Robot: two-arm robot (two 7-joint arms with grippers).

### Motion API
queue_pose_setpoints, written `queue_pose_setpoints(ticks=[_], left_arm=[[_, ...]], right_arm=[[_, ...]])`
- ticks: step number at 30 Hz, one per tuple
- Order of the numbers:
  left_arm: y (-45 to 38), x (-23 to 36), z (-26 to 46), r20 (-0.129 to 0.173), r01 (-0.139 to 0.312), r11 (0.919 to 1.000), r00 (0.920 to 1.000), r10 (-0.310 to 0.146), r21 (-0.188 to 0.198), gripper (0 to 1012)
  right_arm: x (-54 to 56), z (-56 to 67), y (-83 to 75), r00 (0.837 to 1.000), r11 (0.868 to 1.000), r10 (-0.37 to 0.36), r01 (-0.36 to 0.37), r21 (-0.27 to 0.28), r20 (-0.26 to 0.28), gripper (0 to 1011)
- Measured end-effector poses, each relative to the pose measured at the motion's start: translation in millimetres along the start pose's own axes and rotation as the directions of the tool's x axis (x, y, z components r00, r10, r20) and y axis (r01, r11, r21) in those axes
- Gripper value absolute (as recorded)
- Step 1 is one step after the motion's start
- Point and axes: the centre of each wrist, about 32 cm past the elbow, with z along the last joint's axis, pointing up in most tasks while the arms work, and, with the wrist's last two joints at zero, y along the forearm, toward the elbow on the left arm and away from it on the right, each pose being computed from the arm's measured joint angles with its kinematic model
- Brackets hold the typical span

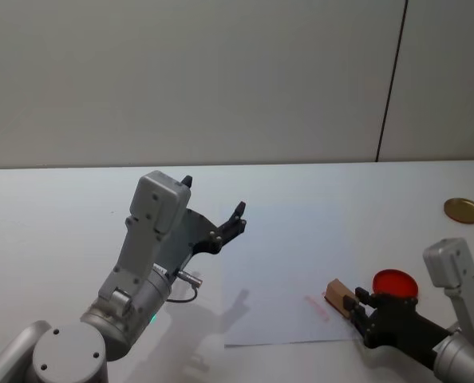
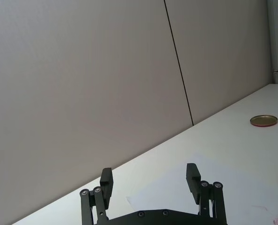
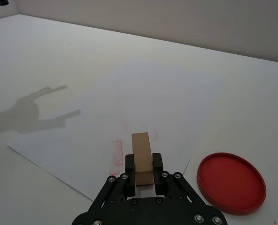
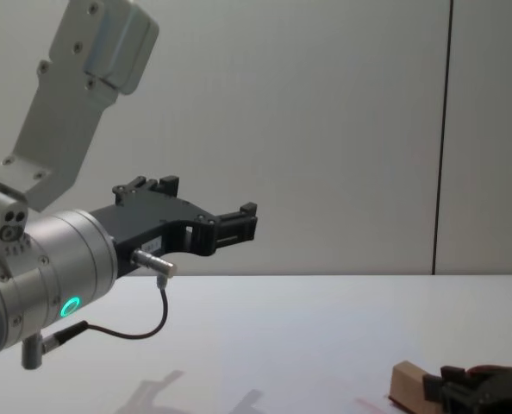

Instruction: Use the one hand to pick up the stamp and affix it onto the A4 paper.

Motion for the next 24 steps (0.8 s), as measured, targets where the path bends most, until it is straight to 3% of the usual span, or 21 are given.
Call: queue_pose_setpoints(ticks=[16, 24], left_arm=[[0.0, 0.0, 0.0, 0.0, 0.0, 1.0, 1.0, 0.0, 0.0, 993], [0.0, 0.0, 0.0, 0.0, 0.0, 1.0, 1.0, 0.0, 0.0, 993]], right_arm=[[1.8, 0.0, -0.4, 1.0, 1.0, 0.008, -0.008, -0.017, 0.002, 203], [3.2, 5.7, -1.6, 1.0, 1.0, -0.004, 0.004, 0.022, -0.003, 203]])
